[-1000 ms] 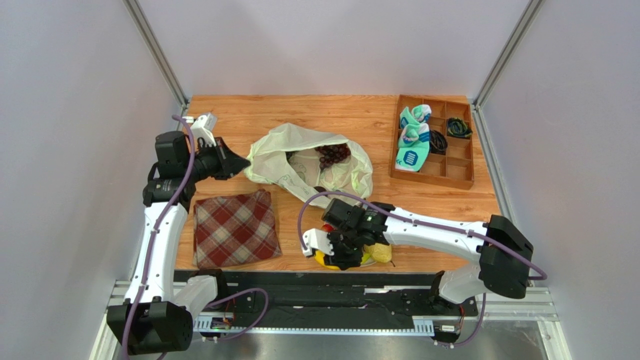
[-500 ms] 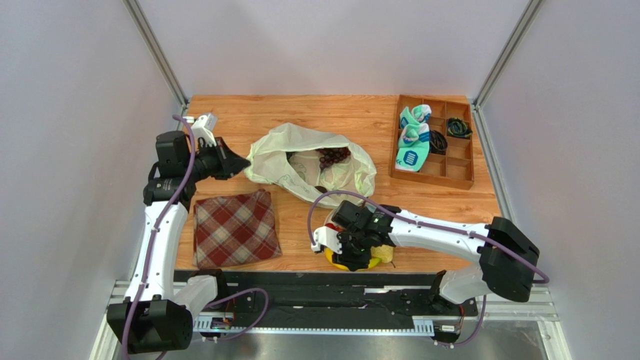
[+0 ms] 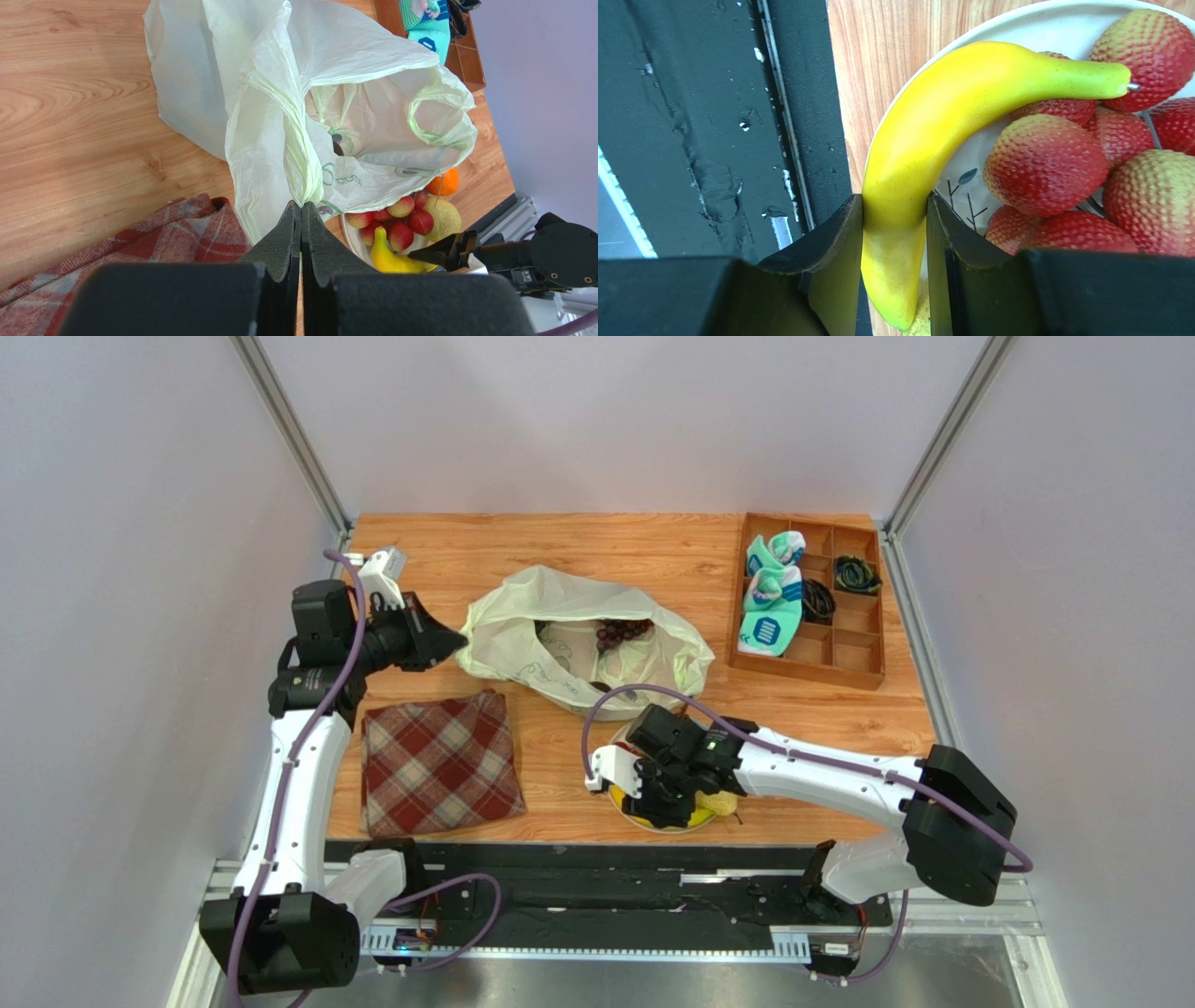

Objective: Take the fake fruits out of the plastic bag
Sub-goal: Place the fake fruit on the plate.

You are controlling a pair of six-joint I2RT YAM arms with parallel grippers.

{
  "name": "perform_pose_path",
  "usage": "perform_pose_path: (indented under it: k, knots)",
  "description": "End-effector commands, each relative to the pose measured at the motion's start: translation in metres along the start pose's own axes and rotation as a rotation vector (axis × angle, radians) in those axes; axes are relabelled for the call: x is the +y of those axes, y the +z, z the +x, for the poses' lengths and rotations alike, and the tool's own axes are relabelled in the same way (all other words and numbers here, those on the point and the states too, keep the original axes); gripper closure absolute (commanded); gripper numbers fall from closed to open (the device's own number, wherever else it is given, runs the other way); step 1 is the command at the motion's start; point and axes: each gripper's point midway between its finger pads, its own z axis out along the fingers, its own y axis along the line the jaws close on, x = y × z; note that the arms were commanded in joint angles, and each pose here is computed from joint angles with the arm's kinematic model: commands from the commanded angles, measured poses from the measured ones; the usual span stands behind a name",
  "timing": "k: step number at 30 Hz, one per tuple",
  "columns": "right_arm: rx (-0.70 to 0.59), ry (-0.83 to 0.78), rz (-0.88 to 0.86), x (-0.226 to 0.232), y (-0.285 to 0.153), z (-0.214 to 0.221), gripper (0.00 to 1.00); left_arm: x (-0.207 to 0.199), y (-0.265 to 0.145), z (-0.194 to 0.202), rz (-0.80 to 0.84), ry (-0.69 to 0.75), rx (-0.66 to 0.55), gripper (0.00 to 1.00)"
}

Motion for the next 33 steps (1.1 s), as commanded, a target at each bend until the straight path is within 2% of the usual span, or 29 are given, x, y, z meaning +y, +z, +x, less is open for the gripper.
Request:
perform_pose_path:
  k: [1, 4, 5, 7, 8, 11, 12, 13, 15, 18, 20, 23, 26, 29, 33]
  knots:
    - [-0.012, 0.005, 0.056, -0.011, 0.001, -0.001, 0.92, 0.003, 0.0, 0.001, -0.008, 0.021, -0.005, 1.0]
    - [-0.013, 0.012, 0.025, -0.006, 0.007, 0.0, 0.74, 0.003, -0.001, 0.002, -0.014, 0.027, -0.009, 1.0]
    - [-0.014, 0.018, 0.026, -0.006, 0.008, 0.0, 0.64, 0.003, -0.002, 0.003, -0.015, 0.027, -0.009, 1.0]
    - [-0.019, 0.026, 0.029, -0.006, 0.005, -0.002, 0.56, 0.002, -0.002, 0.004, -0.013, 0.03, -0.007, 1.0]
    - [-0.015, 0.03, 0.028, -0.006, 0.003, -0.003, 0.39, 0.003, -0.002, 0.004, -0.015, 0.029, -0.006, 1.0]
    - [-0.009, 0.008, 0.026, -0.004, -0.023, -0.012, 0.14, 0.002, -0.002, 0.004, -0.01, 0.027, 0.001, 1.0]
    - [-0.034, -0.012, 0.038, -0.006, -0.036, -0.023, 0.12, 0.003, -0.001, 0.004, -0.012, 0.026, 0.001, 1.0]
    - [-0.002, -0.012, 0.023, -0.001, -0.046, -0.017, 0.11, 0.002, -0.002, 0.003, -0.008, 0.026, 0.0, 1.0]
    - [-0.026, -0.048, 0.042, 0.002, -0.071, -0.021, 0.1, 0.0, -0.001, 0.002, -0.002, 0.022, 0.0, 1.0]
    - [-0.083, -0.058, 0.142, -0.003, -0.112, -0.024, 0.09, -0.001, -0.001, 0.001, 0.003, 0.016, 0.005, 1.0]
    - [-0.115, 0.007, 0.262, -0.021, -0.136, -0.019, 0.01, -0.002, -0.002, 0.001, 0.005, 0.02, 0.012, 1.0]
    - [-0.074, 0.154, 0.367, -0.053, -0.145, 0.01, 0.0, -0.002, -0.002, 0.002, 0.008, 0.023, 0.026, 1.0]
    - [0.001, 0.26, 0.405, -0.084, -0.141, 0.05, 0.06, -0.003, 0.0, 0.002, 0.019, 0.021, 0.047, 1.0]
    - [0.031, 0.303, 0.422, -0.112, -0.133, 0.081, 0.09, 0.003, 0.004, 0.003, 0.011, 0.027, 0.067, 1.0]
    - [0.039, 0.381, 0.444, -0.147, -0.125, 0.101, 0.07, 0.014, 0.009, -0.002, -0.025, 0.042, 0.082, 1.0]
